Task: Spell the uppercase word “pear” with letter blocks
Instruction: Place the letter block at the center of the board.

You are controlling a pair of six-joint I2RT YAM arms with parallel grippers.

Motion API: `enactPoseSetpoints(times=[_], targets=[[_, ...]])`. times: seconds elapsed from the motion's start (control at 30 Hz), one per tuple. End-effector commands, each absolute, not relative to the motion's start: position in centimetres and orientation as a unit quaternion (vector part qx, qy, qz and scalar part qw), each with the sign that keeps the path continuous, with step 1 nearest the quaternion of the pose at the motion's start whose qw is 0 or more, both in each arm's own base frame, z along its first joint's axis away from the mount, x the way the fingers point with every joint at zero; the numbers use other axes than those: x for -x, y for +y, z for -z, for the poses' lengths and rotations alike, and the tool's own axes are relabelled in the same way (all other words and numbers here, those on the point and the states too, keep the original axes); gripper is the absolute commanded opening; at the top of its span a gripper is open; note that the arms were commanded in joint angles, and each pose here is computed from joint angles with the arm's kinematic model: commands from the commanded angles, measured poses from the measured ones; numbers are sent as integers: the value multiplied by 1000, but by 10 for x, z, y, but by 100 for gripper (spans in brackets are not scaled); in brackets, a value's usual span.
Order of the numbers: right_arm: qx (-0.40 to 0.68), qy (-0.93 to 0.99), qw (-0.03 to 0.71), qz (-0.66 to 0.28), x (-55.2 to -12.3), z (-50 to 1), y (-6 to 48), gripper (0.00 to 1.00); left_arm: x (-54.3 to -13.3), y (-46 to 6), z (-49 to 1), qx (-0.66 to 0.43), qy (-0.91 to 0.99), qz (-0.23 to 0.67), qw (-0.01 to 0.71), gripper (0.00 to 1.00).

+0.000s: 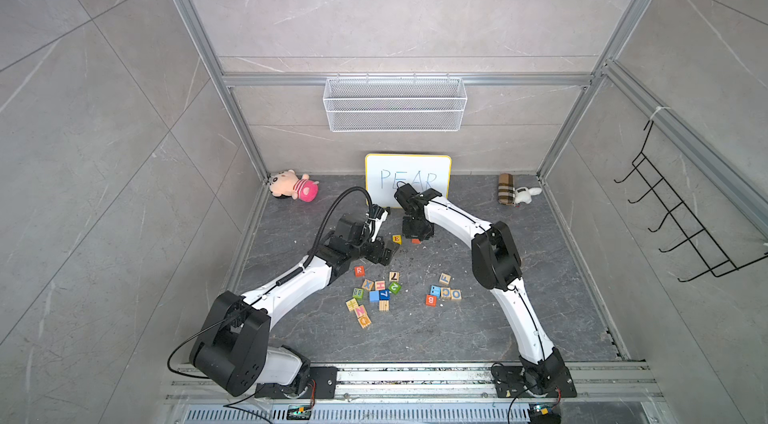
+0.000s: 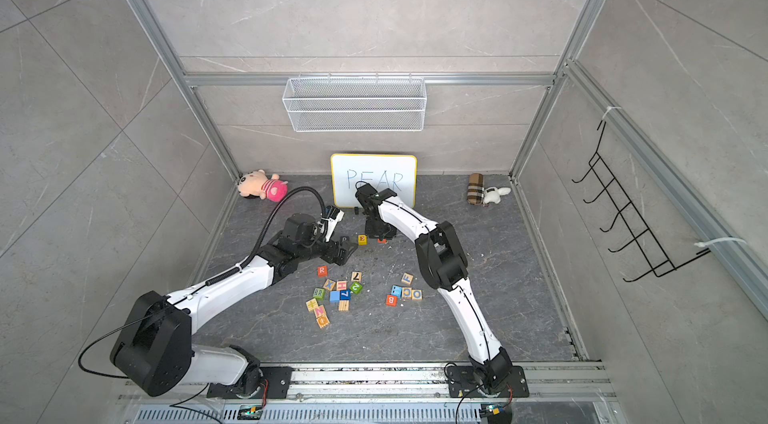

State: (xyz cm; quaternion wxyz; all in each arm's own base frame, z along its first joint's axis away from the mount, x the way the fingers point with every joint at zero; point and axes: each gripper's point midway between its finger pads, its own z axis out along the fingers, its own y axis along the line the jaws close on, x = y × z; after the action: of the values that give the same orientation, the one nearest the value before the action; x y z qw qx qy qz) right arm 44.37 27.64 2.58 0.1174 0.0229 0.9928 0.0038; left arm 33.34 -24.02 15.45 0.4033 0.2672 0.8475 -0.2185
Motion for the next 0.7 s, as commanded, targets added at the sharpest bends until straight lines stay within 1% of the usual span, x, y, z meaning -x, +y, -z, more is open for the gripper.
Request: enactPoseSetpoints(times=[0.0, 0.3, 0.37, 0.43, 0.47, 0.67], targets=[[-25, 995, 100, 3, -434, -23, 274, 37, -336, -239, -170, -268, 834, 220, 429, 100], [-28, 995, 95, 4, -432, -21, 274, 38, -336, -239, -170, -267, 834, 219, 430, 100], [-29, 995, 96, 3, -432, -23, 275, 41, -336, -239, -170, -267, 834, 219, 430, 100], [-28, 995, 98, 1, -433, -26, 275, 49, -336, -239, -170, -267, 834, 219, 430, 100], [-29, 995, 98, 3, -432, -26, 274, 51, -337, -239, -171, -267, 834, 219, 431, 100], [-27, 994, 105, 0, -436, -39, 276, 54, -337, -238, -174, -262, 834, 219, 434, 100]])
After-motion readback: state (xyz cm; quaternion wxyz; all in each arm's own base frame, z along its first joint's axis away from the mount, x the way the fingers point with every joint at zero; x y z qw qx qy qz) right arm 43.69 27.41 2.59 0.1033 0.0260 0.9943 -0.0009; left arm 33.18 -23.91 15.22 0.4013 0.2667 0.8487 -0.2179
